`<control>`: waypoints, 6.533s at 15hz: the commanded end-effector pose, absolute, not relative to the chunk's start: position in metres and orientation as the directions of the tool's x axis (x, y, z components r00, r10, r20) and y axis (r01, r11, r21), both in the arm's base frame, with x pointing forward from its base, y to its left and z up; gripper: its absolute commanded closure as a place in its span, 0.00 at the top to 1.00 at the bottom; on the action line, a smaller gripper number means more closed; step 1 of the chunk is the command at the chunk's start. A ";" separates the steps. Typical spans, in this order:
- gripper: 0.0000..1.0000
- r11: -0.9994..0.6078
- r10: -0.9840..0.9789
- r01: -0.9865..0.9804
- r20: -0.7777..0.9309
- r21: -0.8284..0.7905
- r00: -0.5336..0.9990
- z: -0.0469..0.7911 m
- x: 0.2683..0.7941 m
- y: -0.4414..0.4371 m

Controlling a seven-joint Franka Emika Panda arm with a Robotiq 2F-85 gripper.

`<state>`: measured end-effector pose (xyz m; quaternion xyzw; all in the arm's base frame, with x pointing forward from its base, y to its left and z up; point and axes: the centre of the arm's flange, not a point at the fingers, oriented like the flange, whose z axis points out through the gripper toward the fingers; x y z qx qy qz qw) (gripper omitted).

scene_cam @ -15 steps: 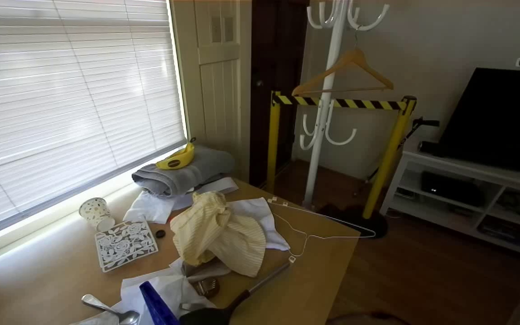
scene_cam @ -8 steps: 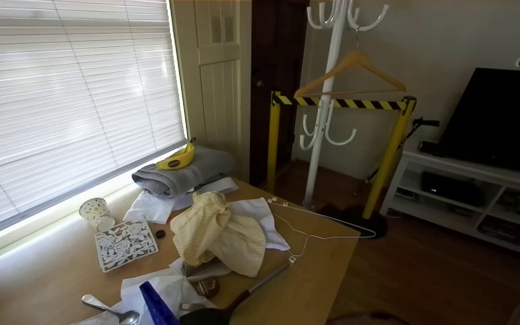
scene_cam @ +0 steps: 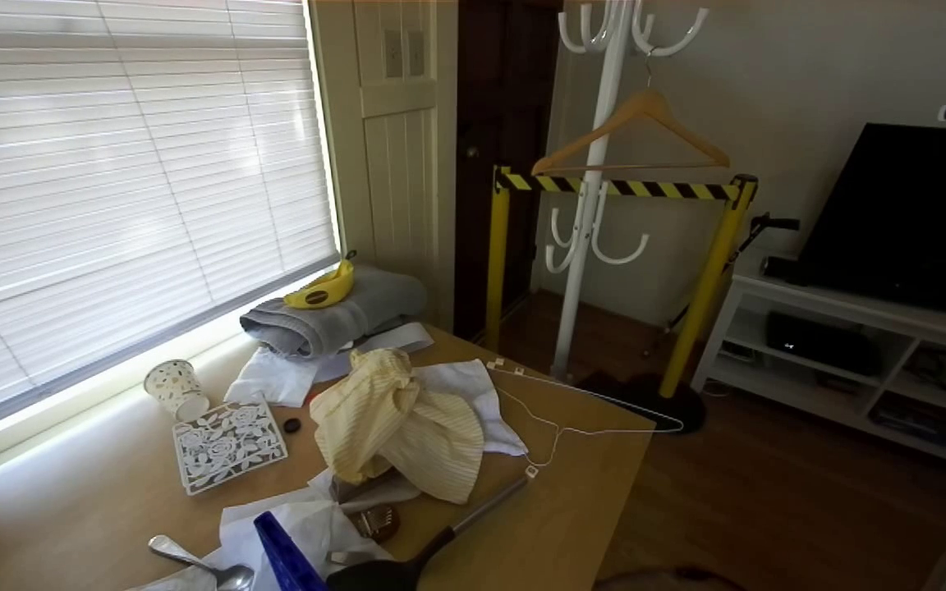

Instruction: Hang the metal hanger on the table on the bottom right hook

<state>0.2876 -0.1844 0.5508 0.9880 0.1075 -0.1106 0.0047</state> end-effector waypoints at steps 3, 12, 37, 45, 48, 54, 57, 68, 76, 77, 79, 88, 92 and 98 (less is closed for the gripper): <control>1.00 -0.977 0.211 0.213 -0.220 -0.014 0.952 0.551 0.288 -0.184; 1.00 -0.845 0.509 0.522 -0.126 0.115 0.852 0.515 0.353 0.016; 1.00 -0.901 0.429 0.431 -0.051 0.048 0.902 0.284 0.462 0.131; 1.00 -0.904 0.409 0.424 -0.192 0.046 0.892 0.234 0.479 0.141; 1.00 -0.904 0.407 0.425 -0.222 0.038 0.886 0.221 0.489 0.145; 1.00 -0.953 0.304 0.302 -0.063 -0.030 0.951 0.197 0.529 0.168; 1.00 -0.928 0.372 0.372 -0.043 -0.016 0.927 0.182 0.542 0.173; 1.00 -0.868 0.494 0.496 -0.061 0.027 0.867 0.168 0.538 0.184; 1.00 -0.842 0.537 0.538 -0.031 0.046 0.843 0.153 0.543 0.200; 0.99 -0.840 0.540 0.540 -0.029 0.048 0.841 0.152 0.543 0.201; 0.91 -0.838 0.543 0.543 -0.022 0.046 0.839 0.150 0.544 0.200; 0.70 -0.838 0.546 0.546 0.033 0.026 0.837 0.145 0.556 0.195; 0.32 -0.838 0.546 0.546 0.042 0.027 0.837 0.146 0.561 0.194; 0.00 -0.841 0.542 0.541 0.041 0.026 0.840 0.148 0.561 0.192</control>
